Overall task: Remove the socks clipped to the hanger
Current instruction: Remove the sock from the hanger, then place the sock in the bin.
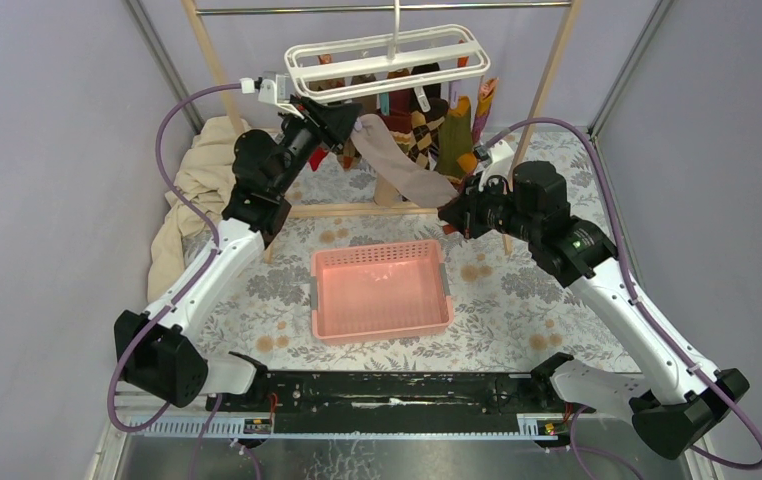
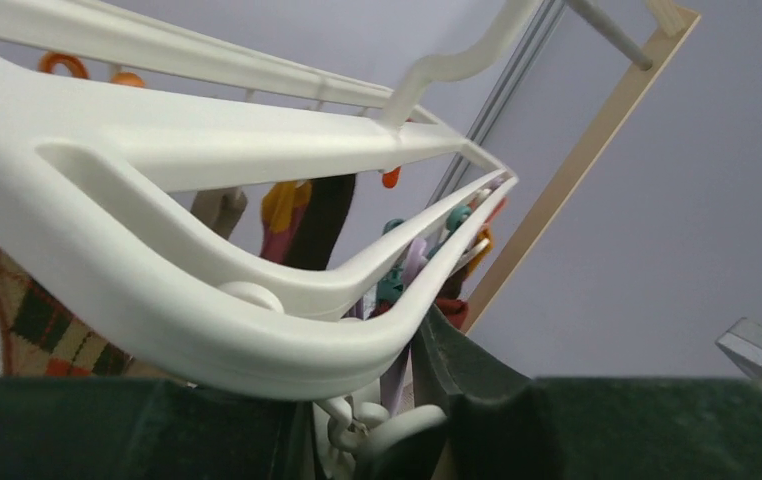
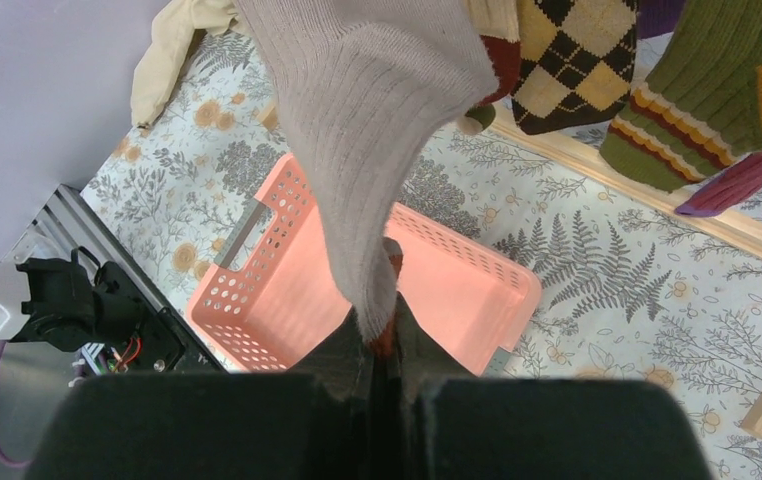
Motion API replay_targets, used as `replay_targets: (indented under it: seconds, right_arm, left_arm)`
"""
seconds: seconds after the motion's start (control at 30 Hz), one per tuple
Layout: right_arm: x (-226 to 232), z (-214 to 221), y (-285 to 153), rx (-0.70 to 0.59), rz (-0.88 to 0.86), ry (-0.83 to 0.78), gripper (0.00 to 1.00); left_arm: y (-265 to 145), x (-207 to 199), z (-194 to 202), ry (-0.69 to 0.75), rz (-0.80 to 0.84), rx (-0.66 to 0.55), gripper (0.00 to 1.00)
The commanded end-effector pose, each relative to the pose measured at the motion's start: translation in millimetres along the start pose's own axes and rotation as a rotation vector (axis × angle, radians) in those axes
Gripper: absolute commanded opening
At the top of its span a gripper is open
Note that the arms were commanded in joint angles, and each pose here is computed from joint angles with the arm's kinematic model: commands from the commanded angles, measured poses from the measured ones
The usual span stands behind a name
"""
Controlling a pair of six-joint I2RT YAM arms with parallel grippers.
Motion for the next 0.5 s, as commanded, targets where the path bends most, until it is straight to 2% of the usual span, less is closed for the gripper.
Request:
replay_targets:
  seconds: [0.0,0.4,0.47]
  right_arm:
    - [6.9,-6.9,0.6,-0.027,-0.058,-0.010,0.00]
    - [6.6,18.0,1.3,0.078,-0.102,0.018,0.00]
    - [7.2,22.7,-0.4,0.097,-0.113,0.026,0.00]
  left_arm:
    - [3.1,-2.1,-25.1,0.027,0.010,-0.085,0.27]
    - [-0.2,0.0,-16.9,0.027,0.006,-0.059,0.26]
    - [-0.9,0.4,-16.0,0.027,0.004,-0.056,0.31]
Point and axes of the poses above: each gripper's point midway between its finger pads, its own y axis out along the fingers, its own x axis along the line the jaws close on, z = x × y, the point moved 5 cm from there along -y, back along the fingers, and after that the axes turned 10 degrees about y, right-handed, at the moved point
